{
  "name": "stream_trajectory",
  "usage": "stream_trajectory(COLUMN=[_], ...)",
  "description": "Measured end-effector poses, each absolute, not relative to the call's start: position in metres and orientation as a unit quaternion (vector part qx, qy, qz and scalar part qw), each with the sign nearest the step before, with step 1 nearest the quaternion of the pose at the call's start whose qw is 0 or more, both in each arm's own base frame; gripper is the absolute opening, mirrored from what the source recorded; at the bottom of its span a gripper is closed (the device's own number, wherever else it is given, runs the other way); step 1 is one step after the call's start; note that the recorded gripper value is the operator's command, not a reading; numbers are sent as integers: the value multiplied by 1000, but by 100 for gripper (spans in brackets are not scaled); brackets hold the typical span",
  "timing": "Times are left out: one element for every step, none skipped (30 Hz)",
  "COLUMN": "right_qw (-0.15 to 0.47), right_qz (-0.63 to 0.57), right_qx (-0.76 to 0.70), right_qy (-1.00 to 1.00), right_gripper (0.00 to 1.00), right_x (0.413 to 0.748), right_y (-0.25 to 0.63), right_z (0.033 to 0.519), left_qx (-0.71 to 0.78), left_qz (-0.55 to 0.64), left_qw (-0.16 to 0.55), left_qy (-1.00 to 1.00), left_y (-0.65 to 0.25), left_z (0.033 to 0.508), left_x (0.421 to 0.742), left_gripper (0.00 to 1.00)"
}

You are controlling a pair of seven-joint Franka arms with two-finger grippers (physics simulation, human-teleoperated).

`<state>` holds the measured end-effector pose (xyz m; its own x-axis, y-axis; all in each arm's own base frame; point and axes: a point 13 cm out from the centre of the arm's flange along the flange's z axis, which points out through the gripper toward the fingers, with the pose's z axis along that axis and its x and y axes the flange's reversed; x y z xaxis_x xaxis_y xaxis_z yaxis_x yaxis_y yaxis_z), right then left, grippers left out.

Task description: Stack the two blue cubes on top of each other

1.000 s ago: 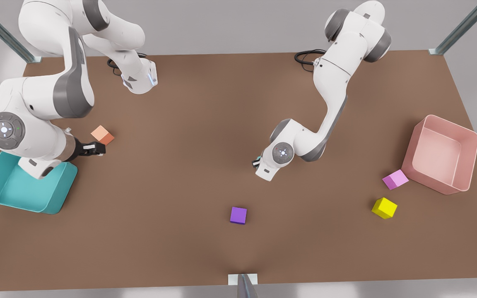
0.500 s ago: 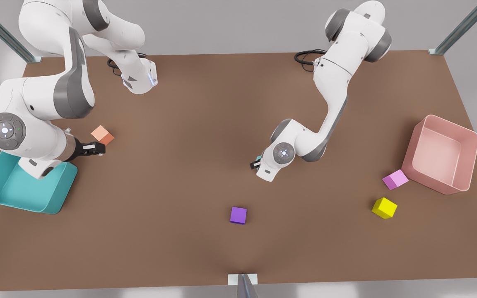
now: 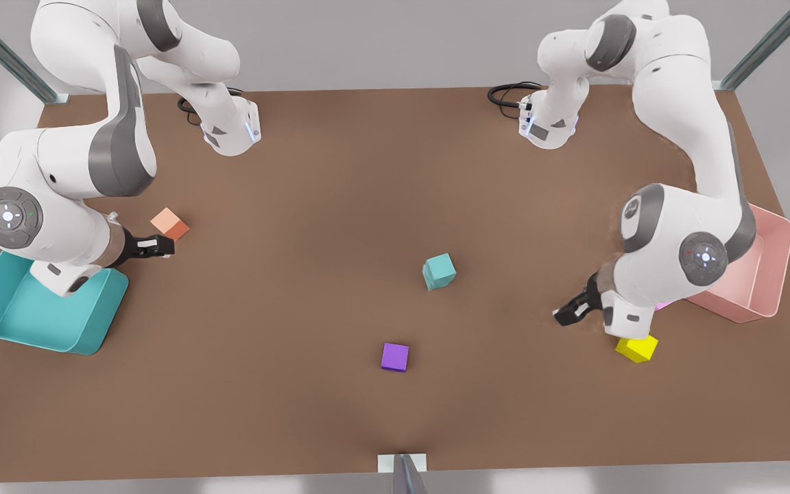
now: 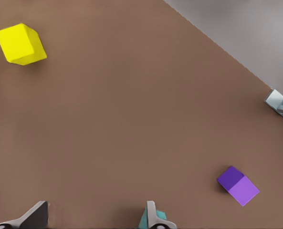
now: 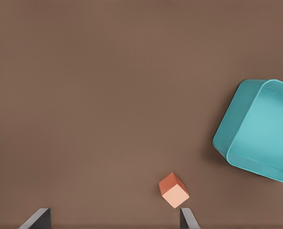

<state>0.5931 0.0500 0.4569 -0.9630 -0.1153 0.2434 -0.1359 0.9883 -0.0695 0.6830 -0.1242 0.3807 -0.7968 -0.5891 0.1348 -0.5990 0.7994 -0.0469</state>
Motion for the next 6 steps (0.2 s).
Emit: stream_trajectory(right_qw=[120,120,120,120,120,120], right_qz=[43,43,43,43,43,43], right_qx=[63,63,63,63,63,63], right_qy=[-990,-990,-990,-990,-990,-990], right_gripper=[100,100,100,100,100,100], right_x=[593,593,593,593,593,593], right_y=[50,50,50,50,50,50], right_z=[457,457,457,457,457,457], left_qx=[317,314,307,297,286,273], left_qz=[21,-16,-34,-35,-34,-34], left_qw=[62,70,73,75,80,88], left_qy=[-946,-947,-948,-951,-954,-958], left_y=[-87,-59,-43,-35,-31,-29], left_z=[391,398,411,425,433,437], left_x=[671,636,611,598,590,583], left_gripper=[100,100,100,100,100,100])
